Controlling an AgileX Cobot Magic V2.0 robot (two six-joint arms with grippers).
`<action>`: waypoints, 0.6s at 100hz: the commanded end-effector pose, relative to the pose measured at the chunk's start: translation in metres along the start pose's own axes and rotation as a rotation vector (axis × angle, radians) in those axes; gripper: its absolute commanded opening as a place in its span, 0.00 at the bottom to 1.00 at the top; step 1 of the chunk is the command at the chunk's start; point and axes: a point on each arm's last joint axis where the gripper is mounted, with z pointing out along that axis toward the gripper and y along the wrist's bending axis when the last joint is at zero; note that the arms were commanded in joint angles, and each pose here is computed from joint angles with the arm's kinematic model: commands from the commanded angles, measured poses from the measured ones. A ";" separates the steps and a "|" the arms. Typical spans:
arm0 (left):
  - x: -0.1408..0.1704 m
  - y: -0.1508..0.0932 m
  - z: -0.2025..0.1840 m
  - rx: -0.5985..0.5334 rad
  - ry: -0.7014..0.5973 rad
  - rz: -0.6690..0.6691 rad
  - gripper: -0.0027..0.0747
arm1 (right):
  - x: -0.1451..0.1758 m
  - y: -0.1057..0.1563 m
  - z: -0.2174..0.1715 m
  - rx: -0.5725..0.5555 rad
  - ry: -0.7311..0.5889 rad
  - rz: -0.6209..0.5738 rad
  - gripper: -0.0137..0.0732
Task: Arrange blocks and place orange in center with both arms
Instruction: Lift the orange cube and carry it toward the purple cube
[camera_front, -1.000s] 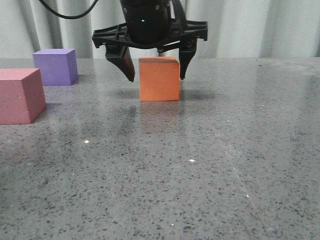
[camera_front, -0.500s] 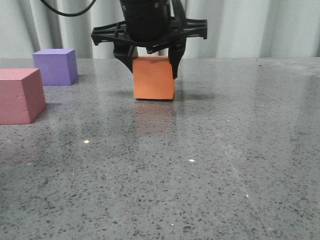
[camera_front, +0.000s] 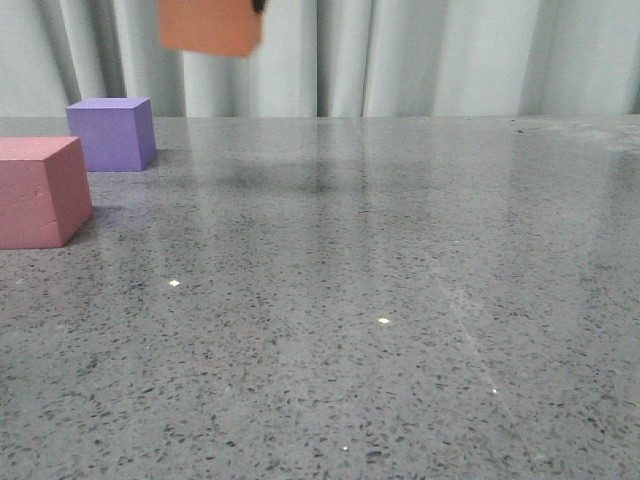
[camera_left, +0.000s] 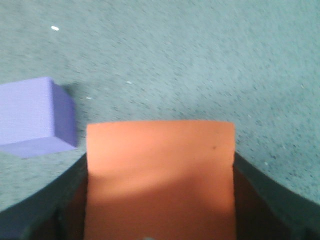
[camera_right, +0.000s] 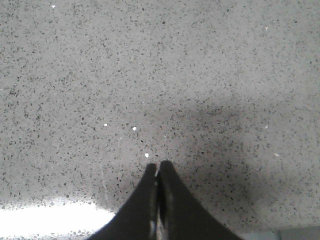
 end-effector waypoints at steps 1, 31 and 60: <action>-0.020 0.030 -0.033 -0.011 -0.117 -0.036 0.28 | -0.009 -0.001 -0.006 -0.001 -0.079 -0.008 0.08; 0.001 0.080 -0.032 -0.039 -0.088 -0.098 0.28 | -0.009 0.000 -0.006 -0.003 -0.086 -0.008 0.08; 0.022 0.101 -0.009 0.008 -0.064 -0.184 0.28 | -0.009 0.000 -0.006 -0.003 -0.086 -0.008 0.08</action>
